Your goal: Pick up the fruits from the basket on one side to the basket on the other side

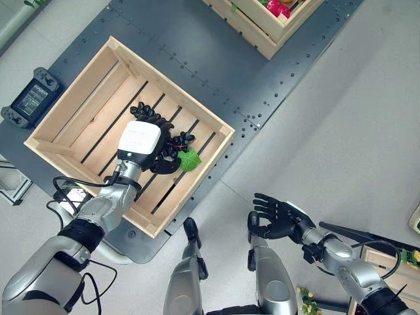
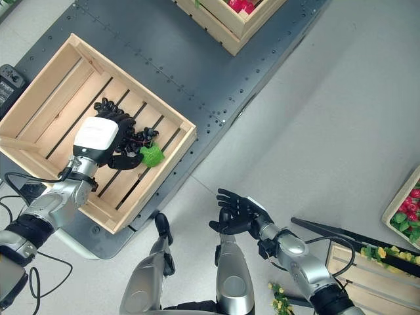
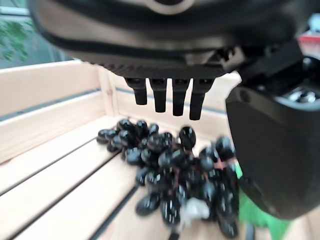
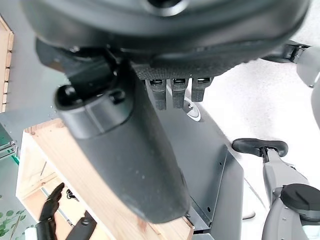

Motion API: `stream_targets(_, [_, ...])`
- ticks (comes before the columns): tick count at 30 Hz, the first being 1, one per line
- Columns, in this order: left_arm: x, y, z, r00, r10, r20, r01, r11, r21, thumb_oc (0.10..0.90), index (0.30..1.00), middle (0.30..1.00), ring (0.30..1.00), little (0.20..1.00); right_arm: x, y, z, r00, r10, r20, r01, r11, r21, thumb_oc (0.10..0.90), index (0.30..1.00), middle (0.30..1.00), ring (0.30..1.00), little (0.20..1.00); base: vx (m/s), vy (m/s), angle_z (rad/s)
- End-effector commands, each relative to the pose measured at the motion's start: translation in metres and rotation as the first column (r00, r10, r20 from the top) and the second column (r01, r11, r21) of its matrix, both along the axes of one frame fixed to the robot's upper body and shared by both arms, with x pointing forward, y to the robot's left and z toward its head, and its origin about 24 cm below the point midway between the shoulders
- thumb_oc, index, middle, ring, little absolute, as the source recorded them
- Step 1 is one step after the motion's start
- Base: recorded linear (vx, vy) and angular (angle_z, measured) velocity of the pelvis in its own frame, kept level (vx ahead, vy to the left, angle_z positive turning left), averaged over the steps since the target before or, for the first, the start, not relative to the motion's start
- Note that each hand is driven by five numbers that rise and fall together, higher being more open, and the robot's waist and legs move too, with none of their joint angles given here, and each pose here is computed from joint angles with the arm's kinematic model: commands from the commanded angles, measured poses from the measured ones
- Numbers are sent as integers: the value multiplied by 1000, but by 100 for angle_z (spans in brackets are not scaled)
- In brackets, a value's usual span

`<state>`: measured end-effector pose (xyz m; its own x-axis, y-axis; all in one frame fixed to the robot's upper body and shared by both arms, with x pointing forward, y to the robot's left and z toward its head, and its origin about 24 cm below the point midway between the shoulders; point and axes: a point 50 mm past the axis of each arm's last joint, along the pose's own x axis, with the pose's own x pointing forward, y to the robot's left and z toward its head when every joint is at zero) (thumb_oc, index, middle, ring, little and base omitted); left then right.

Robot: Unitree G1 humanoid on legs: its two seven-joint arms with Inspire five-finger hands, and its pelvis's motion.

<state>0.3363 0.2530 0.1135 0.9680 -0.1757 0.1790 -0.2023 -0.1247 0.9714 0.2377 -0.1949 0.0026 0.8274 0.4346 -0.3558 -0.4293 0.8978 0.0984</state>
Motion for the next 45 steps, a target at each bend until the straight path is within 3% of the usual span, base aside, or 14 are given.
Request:
stream_targets(1, [8,7,52,989,-17,145,6,997,75,800,900,900,900,900,0,2,22,994,63,86,-64,998,8,800,900,900,900,900,0,0,0])
stream_targets(12, [21,8,62,971,106,214,-173,930,323,800,900,900,900,900,9,14,28,990,8,139,-16,999,52,800,900,900,900,900,0,-3,0])
stream_targets(19, [29,-3,57,953,125,274,-226,900,373,800,900,900,900,900,13,30,26,989,-4,150,-10,996,90,800,900,900,900,900,12,-38,0])
stream_targets(24, [35,-8,54,954,147,261,-252,863,437,800,900,900,900,900,17,37,27,987,-15,162,-5,993,121,800,900,900,900,900,6,-55,1])
stream_targets(34, [44,-15,45,930,332,156,-364,783,504,800,900,900,900,900,29,53,33,983,-38,180,8,986,166,800,900,900,900,900,4,-23,0])
stream_targets(35, [45,-16,44,927,346,147,-371,778,508,507,460,460,460,460,30,55,33,982,-38,183,7,985,171,800,900,900,900,900,0,-33,-2])
stream_targets(36, [46,-17,44,924,354,143,-375,774,511,400,300,300,300,300,31,57,34,982,-39,185,6,984,177,800,900,900,900,900,2,-35,-4])
stream_targets(45, [47,-9,45,912,388,131,-404,800,444,400,300,300,300,300,32,59,34,978,-32,204,-6,983,183,800,900,900,900,900,0,-6,0])
